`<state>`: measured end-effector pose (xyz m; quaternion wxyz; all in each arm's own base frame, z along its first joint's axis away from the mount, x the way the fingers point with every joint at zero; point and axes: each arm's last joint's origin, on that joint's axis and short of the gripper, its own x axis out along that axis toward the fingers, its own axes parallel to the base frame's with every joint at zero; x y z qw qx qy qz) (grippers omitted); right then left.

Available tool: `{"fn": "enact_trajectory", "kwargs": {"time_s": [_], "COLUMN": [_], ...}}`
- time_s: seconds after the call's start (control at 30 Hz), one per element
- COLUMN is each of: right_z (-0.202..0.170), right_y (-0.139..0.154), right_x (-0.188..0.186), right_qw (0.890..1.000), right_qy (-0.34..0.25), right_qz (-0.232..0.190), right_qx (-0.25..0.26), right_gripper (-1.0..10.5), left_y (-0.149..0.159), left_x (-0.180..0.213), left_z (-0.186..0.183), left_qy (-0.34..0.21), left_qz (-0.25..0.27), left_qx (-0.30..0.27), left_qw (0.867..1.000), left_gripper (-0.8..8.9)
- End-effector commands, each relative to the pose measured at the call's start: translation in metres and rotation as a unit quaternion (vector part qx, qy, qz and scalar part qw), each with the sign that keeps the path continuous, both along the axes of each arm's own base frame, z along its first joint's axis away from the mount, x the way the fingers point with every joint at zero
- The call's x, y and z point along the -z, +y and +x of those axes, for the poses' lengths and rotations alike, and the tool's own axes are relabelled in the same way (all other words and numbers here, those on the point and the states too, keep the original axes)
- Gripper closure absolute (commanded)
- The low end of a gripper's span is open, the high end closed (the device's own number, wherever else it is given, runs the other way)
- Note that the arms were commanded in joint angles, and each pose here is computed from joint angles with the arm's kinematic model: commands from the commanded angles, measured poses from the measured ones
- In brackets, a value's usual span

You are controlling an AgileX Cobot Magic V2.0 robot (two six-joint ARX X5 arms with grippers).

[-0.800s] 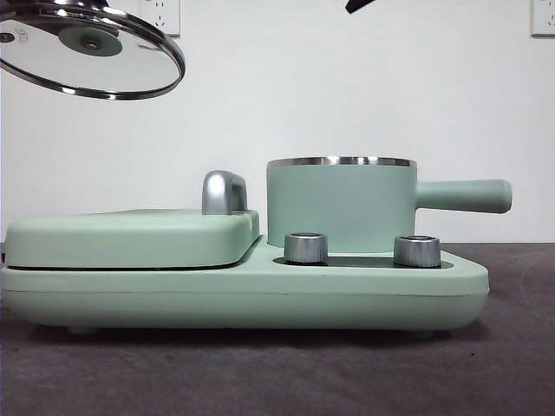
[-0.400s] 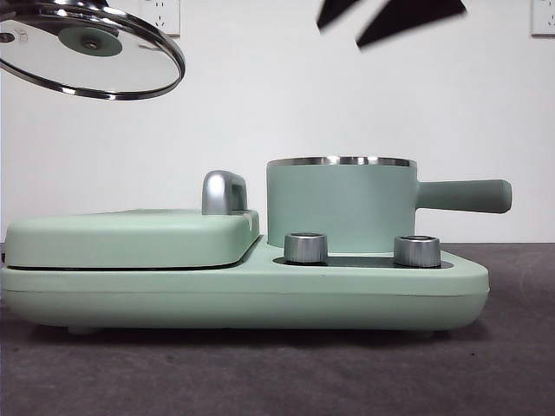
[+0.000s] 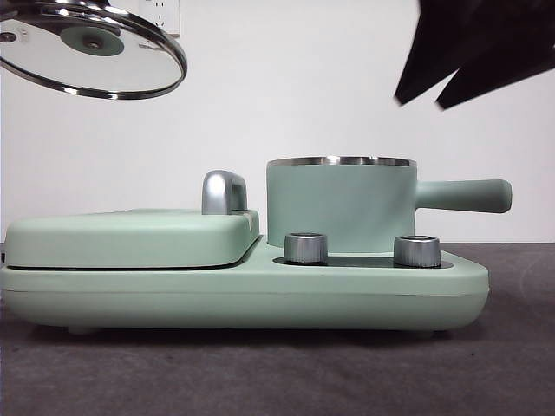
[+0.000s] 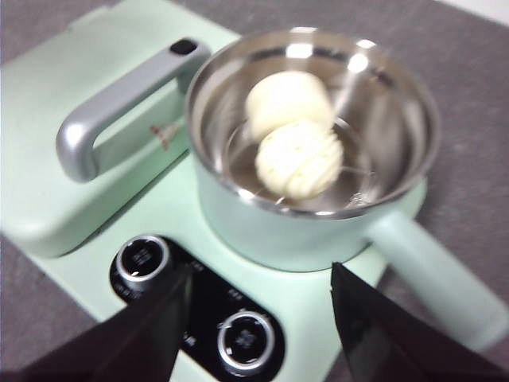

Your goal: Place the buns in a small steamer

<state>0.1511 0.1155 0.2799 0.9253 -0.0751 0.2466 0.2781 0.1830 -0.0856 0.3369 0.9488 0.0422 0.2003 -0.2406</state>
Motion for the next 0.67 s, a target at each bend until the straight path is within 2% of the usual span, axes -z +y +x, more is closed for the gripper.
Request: {"fn": "enact_trajectory", "kwargs": {"time_s": [0.03,0.33,0.67], "right_z": [-0.006,-0.032,-0.053], "right_y": [-0.007,-0.040,-0.058], "right_x": [-0.009,-0.026,-0.032], "right_qw": [1.000,0.996,0.993], "right_qy": [-0.015,-0.056,-0.074], "right_qz": [0.009,0.022,0.036], "right_qx": [0.016,0.068,0.082], "right_gripper": [6.7,6.7,6.7], "left_y": [-0.005,-0.027,-0.069], "left_x": [-0.006,-0.004,0.004], "left_z": [0.004,0.013,0.033], "left_qy": [-0.017,-0.037,-0.086], "left_qz": [-0.008,-0.025,-0.054], "left_qx": [0.010,0.051,0.103], "left_qw": [1.000,0.998,0.989], "left_gripper": [7.98,7.98,7.99]}}
